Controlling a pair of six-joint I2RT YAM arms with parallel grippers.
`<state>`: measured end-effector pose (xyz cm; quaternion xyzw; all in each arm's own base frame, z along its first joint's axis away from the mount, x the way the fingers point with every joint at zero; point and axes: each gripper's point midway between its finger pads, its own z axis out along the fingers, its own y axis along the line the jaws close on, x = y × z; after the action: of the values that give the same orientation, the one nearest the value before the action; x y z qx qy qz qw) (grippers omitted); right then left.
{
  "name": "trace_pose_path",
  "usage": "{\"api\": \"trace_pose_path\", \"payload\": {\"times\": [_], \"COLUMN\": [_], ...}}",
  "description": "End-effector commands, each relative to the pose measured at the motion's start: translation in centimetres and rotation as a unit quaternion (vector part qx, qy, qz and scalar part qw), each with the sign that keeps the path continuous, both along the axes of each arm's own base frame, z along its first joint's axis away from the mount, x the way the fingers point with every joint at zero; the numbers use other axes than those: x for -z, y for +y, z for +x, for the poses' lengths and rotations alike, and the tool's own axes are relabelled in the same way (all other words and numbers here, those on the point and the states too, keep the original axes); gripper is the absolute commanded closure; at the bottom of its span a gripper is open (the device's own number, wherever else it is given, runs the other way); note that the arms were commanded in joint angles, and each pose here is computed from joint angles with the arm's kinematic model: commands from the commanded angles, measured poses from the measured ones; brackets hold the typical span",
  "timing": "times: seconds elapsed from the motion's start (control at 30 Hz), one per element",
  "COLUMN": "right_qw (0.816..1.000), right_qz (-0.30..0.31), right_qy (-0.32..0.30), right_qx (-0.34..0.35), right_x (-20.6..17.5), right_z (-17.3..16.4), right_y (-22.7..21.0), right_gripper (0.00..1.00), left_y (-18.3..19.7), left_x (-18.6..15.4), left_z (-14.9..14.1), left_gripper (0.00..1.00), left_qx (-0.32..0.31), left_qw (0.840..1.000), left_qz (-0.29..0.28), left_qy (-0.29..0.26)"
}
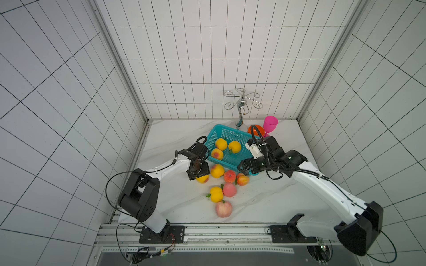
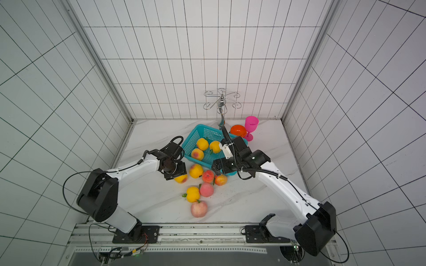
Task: Put the peaches into the basket
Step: Pick up the peach from the center of the board, then place the peach in the basket.
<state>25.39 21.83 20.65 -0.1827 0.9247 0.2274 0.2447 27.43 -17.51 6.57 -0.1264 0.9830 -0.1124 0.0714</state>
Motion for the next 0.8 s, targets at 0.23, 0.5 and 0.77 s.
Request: {"api": "trace_pose_path", "payload": {"times": [0.23, 0.5, 0.77], "right_qw": [1.0, 1.0, 0.999], "right_qz": [0.016, 0.014, 0.013], "right_qy": [-0.005, -0.011, -0.017], "right_qx": [0.004, 0.011, 0.028], "right_x": [-0.3, -0.7, -1.7], "right_z": [0.3, 1.4, 2.9], "right_y": [-0.1, -0.4, -1.0], "right_gripper": [0.0, 0.0, 0.01], "left_y": [0.3, -1.9, -4.9], "left_x": [-6.8, -12.1, -14.7], "left_z": [1.8, 4.8, 8.3], "left_gripper": [0.31, 0.31, 0.31], "left_qx": [0.017, 0.06, 0.099], "left_qw": [0.996, 0.989, 0.982], "left_qz": [0.036, 0.034, 0.017], "left_qy": [-0.078, -0.134, -0.161]}}
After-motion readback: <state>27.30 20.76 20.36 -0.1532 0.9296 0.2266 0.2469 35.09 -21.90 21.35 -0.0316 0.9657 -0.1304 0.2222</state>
